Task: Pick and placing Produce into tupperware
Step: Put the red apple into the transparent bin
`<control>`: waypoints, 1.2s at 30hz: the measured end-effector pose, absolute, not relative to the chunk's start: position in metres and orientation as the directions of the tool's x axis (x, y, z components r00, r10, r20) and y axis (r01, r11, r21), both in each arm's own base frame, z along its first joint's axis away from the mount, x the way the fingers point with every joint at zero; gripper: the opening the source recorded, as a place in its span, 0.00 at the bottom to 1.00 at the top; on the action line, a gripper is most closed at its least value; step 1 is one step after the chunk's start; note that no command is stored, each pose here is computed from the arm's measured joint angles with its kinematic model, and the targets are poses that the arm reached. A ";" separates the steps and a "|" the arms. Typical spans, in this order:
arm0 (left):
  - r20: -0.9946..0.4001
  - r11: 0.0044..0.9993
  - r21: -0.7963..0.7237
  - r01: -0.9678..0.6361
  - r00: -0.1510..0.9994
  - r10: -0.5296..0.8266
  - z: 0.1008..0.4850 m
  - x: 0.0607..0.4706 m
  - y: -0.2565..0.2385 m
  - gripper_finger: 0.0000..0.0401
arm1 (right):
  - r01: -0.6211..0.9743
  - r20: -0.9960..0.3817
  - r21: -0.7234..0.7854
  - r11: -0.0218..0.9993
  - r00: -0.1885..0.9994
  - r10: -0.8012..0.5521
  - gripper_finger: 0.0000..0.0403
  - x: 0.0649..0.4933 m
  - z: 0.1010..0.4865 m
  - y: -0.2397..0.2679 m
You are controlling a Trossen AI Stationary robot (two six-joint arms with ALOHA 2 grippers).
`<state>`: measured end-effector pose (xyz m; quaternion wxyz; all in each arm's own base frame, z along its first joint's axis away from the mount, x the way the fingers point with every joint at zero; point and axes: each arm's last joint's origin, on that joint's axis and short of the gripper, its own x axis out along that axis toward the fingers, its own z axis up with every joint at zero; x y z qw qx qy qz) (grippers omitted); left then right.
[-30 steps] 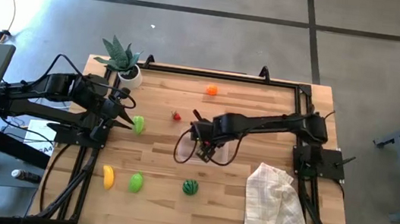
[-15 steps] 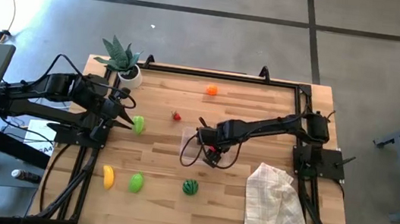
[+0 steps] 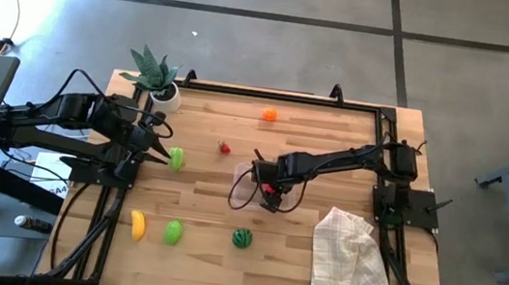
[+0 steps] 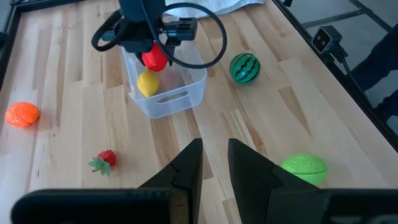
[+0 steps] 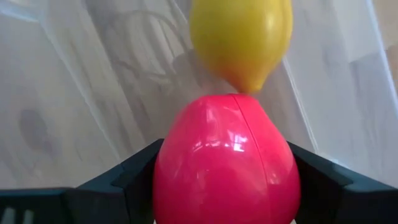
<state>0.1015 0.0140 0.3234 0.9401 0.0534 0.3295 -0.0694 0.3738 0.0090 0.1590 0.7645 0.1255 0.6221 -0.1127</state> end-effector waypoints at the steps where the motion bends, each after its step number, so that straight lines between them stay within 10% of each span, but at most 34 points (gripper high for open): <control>1: -0.627 0.985 0.055 0.165 0.773 -0.095 0.323 0.101 0.014 0.17 | 0.322 -0.978 0.053 0.945 0.210 -0.017 0.65 0.375 0.160 0.009; 36: -0.627 0.985 0.055 0.165 0.773 -0.095 0.323 0.101 0.014 0.17 | 0.337 -0.985 0.013 0.941 0.168 -0.046 0.68 0.377 0.149 0.016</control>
